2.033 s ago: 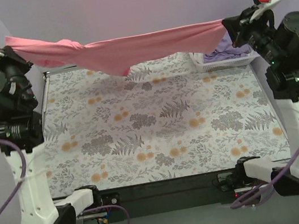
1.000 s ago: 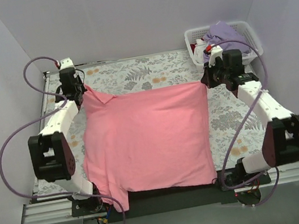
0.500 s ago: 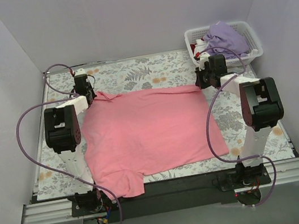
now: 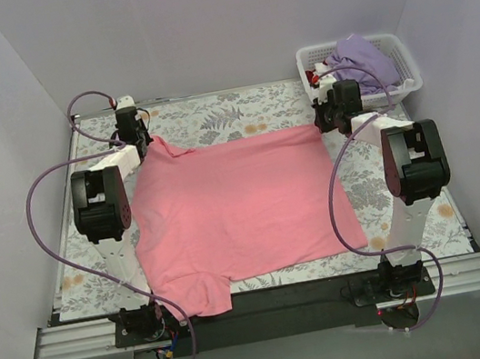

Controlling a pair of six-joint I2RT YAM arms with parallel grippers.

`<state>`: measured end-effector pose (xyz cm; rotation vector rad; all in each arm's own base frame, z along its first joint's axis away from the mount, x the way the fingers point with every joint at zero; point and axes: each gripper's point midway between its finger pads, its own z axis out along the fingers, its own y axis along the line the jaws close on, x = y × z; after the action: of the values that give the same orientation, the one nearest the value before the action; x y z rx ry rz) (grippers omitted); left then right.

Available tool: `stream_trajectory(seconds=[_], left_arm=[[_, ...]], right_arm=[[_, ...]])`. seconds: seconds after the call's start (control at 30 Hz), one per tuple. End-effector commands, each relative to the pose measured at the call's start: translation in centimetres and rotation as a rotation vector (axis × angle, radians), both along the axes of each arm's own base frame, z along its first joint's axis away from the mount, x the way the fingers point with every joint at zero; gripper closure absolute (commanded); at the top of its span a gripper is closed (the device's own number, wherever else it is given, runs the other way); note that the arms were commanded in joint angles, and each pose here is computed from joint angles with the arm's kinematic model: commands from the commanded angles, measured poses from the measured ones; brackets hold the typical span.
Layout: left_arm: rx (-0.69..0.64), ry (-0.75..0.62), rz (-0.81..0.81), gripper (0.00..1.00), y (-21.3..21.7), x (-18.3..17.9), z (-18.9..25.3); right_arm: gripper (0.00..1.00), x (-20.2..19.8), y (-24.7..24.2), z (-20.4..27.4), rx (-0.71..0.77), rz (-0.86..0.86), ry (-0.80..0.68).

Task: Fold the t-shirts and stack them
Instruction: Flatten the tshirt out, then fold the tshirt

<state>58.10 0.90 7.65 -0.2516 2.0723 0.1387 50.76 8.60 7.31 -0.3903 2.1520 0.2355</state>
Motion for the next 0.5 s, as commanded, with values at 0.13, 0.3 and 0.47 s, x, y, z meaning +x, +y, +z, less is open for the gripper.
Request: stream_trajectory(seconds=[0.13,0.3,0.47], left_arm=[[0.042,-0.034,0.005,1.00,0.8,1.4,2.3],[-0.012,-0.037,-0.012,1.00,-0.1,1.5,2.8],[-0.055,0.000,-0.004,1.00,-0.4,-0.1,2.7]], right_arm=[[0.99,2.8,-1.5,2.9,-0.054,-0.051,-0.105],[0.99,2.7,-1.5,2.9,-0.052,-0.048,-0.094],[0.99,1.5,-1.3,3.2,-0.032,-0.046,-0.084]])
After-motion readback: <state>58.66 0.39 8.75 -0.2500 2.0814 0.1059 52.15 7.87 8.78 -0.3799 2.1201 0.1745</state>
